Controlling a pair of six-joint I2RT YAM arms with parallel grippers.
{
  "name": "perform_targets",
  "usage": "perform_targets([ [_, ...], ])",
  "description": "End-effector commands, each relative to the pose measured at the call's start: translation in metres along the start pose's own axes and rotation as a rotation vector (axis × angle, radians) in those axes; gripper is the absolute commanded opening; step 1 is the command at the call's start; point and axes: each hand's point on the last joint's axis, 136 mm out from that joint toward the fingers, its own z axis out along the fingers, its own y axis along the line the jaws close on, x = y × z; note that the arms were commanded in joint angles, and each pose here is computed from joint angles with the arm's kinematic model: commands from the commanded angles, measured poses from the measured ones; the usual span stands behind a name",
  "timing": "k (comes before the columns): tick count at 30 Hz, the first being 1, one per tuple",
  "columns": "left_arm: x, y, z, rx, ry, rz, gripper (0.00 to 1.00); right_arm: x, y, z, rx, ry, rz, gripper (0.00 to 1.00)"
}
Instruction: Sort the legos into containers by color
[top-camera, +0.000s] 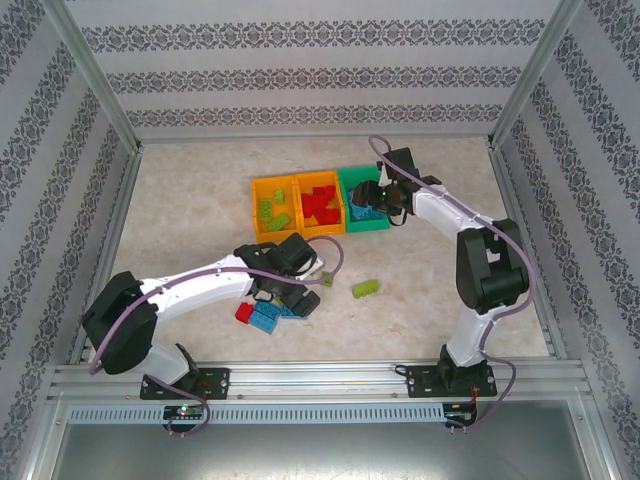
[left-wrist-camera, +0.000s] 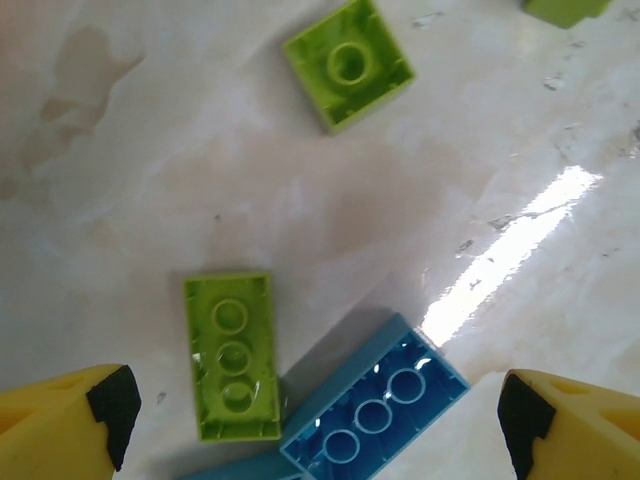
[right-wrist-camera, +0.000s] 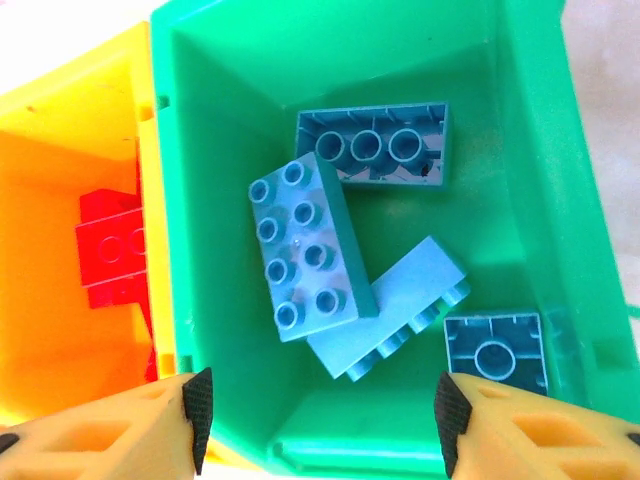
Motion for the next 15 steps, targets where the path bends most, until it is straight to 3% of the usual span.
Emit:
perform_targets([
  [1,-0.017,-0.006,-0.002,0.010,-0.016,0.073,0.94,-0.004,0.008,-0.022,-0.042,-0.044,-0.004,0.64],
  [5,-0.042,-0.005,0.010,-0.010,-0.013,0.028,0.94,0.006,-0.003,-0.032,-0.011,-0.052,-0.001,0.66],
  [8,-0.052,-0.007,0.023,-0.010,0.074,-0.061,0.93,0.014,-0.016,-0.036,0.011,-0.038,0.036,0.67],
  [15,-0.053,-0.008,0.048,-0.042,0.187,-0.254,0.89,0.023,-0.035,-0.046,0.039,-0.047,0.080,0.68],
])
